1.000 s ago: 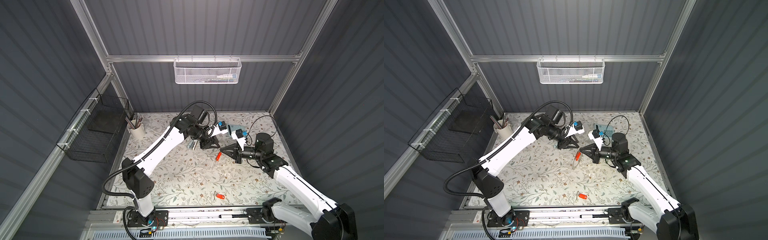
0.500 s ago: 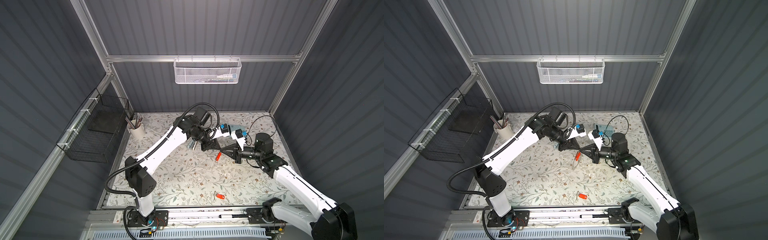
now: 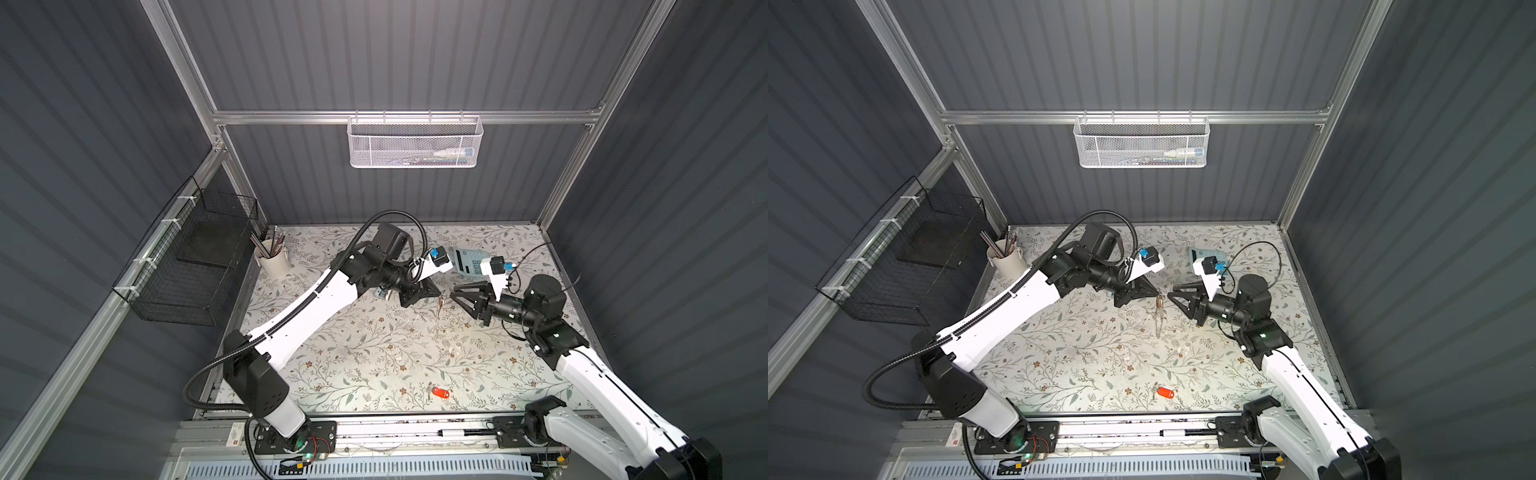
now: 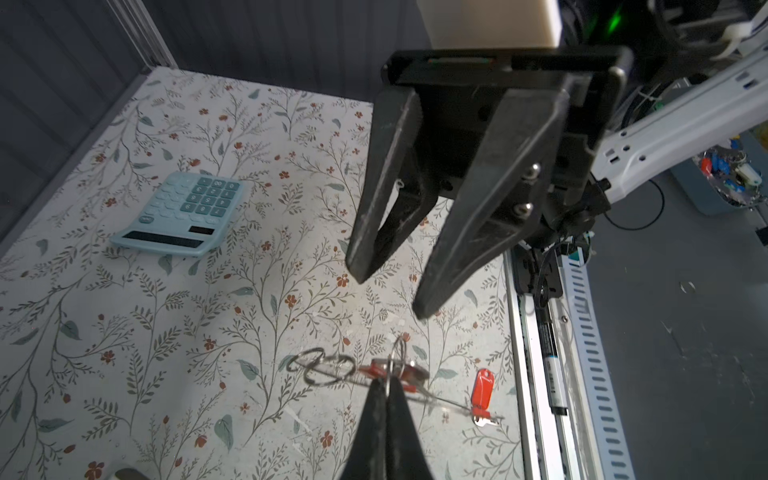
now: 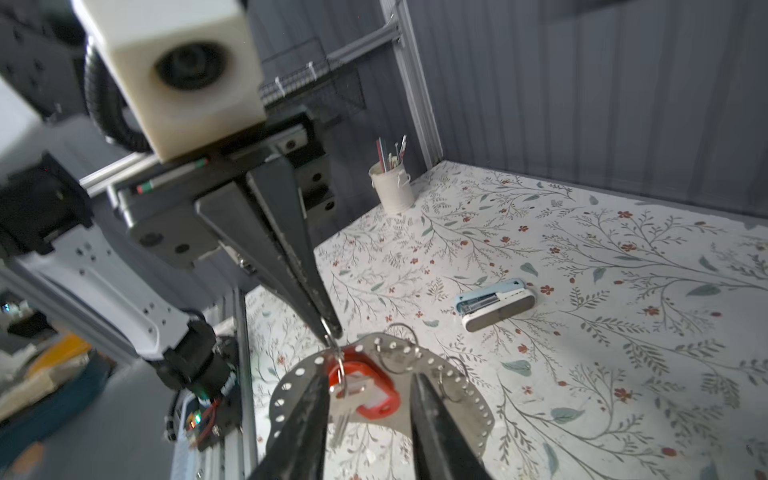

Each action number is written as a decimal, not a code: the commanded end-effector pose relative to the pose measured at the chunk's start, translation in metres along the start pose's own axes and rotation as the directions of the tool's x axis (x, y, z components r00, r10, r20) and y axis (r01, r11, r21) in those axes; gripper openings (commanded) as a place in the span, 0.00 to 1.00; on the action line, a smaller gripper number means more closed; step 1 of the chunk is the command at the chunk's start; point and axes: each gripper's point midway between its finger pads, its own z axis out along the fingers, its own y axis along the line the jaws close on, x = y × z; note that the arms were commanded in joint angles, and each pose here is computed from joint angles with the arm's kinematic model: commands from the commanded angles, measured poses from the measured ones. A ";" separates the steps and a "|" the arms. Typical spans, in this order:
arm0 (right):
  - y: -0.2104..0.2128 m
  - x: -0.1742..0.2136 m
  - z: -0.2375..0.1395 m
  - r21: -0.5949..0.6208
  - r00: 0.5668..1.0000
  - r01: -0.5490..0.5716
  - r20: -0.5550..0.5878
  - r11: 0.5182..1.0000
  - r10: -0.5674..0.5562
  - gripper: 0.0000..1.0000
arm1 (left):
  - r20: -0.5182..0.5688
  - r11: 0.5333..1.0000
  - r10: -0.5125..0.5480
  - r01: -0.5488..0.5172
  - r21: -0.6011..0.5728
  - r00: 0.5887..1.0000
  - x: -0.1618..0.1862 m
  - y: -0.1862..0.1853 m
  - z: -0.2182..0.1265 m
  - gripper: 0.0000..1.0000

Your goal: Put the keys on the keyring

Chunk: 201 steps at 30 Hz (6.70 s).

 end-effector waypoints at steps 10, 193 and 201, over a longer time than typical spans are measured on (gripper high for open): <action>0.003 -0.022 -0.006 0.006 0.995 -0.095 0.026 0.995 0.095 0.50 | 0.415 0.997 -0.051 0.073 -0.037 0.908 -0.045 -0.004 -0.014 0.00; 0.032 0.035 0.022 -0.205 0.979 -0.188 0.037 0.961 0.199 0.00 | 0.565 0.916 -0.331 0.400 0.001 0.756 0.023 -0.017 0.005 0.24; 0.034 0.039 0.020 -0.218 0.987 -0.137 0.051 0.966 0.152 0.00 | 0.442 0.912 -0.353 0.409 -0.035 0.825 0.033 -0.017 -0.006 0.35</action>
